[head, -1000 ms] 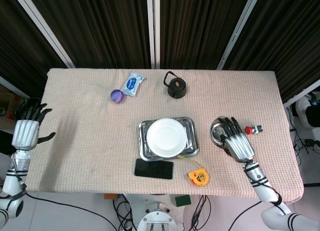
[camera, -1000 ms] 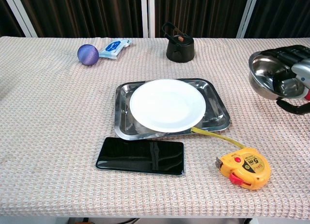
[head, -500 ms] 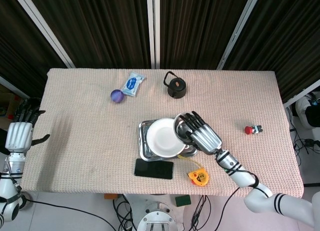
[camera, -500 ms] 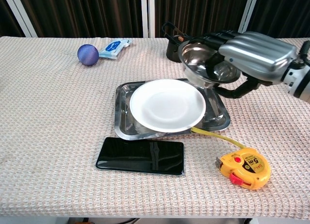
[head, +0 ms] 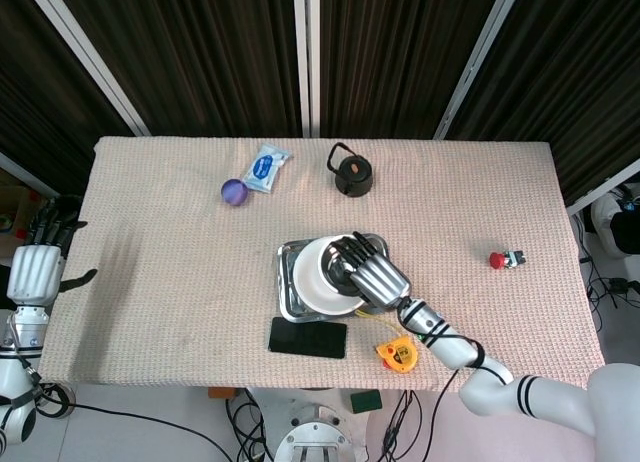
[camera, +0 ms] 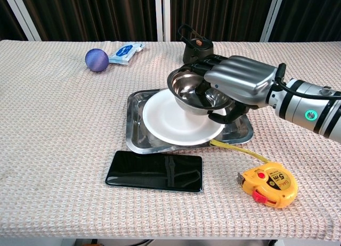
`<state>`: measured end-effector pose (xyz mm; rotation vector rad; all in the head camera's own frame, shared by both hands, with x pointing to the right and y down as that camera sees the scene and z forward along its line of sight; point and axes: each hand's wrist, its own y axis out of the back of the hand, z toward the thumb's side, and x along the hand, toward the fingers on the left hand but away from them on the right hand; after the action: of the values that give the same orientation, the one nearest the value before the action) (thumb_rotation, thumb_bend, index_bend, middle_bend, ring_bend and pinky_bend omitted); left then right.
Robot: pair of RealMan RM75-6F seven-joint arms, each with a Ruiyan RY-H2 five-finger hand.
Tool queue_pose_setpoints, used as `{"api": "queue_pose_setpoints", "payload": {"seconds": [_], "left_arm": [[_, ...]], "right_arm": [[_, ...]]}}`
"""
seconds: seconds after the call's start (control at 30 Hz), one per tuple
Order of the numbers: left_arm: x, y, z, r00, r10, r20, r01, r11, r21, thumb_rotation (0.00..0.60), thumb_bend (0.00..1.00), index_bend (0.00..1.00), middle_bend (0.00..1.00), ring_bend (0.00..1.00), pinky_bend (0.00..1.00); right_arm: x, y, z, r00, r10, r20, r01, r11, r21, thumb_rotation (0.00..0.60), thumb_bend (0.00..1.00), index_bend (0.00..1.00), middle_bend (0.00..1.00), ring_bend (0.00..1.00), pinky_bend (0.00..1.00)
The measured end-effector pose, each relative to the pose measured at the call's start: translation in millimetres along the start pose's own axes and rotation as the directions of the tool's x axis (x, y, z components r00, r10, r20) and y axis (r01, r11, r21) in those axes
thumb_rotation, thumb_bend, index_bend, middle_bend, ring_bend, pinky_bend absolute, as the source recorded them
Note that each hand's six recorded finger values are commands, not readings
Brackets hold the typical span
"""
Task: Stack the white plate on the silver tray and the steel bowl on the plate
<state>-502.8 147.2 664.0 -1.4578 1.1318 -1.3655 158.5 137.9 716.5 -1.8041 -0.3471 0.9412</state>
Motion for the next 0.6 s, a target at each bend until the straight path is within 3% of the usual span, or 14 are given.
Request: {"api": "queue_pose_setpoints", "payload": {"seconds": [0.3, 0.6], "left_arm": [[0.6, -2.2, -2.9, 1.000, -0.012, -0.007, 0.012, 1.000, -0.007, 0.600, 0.04, 0.24, 0.14, 0.05, 0.20], [0.0, -1.0, -5.7, 1.000, -0.010, -0.013, 0.010, 1.000, -0.011, 0.600, 0.04, 0.25, 0.14, 0.05, 0.20]], "right_arm": [[-9.4, -7.2, 10.5, 1.000, 0.015, -0.024, -0.015, 1.000, 0.016, 0.600, 0.39, 0.77, 0.00, 0.00, 0.00], [-14.3, -11.2, 12.8, 0.999, 0.033, -0.028, -0.032, 0.999, 0.031, 0.600, 0.39, 0.68, 0.00, 0.00, 0.00]]}}
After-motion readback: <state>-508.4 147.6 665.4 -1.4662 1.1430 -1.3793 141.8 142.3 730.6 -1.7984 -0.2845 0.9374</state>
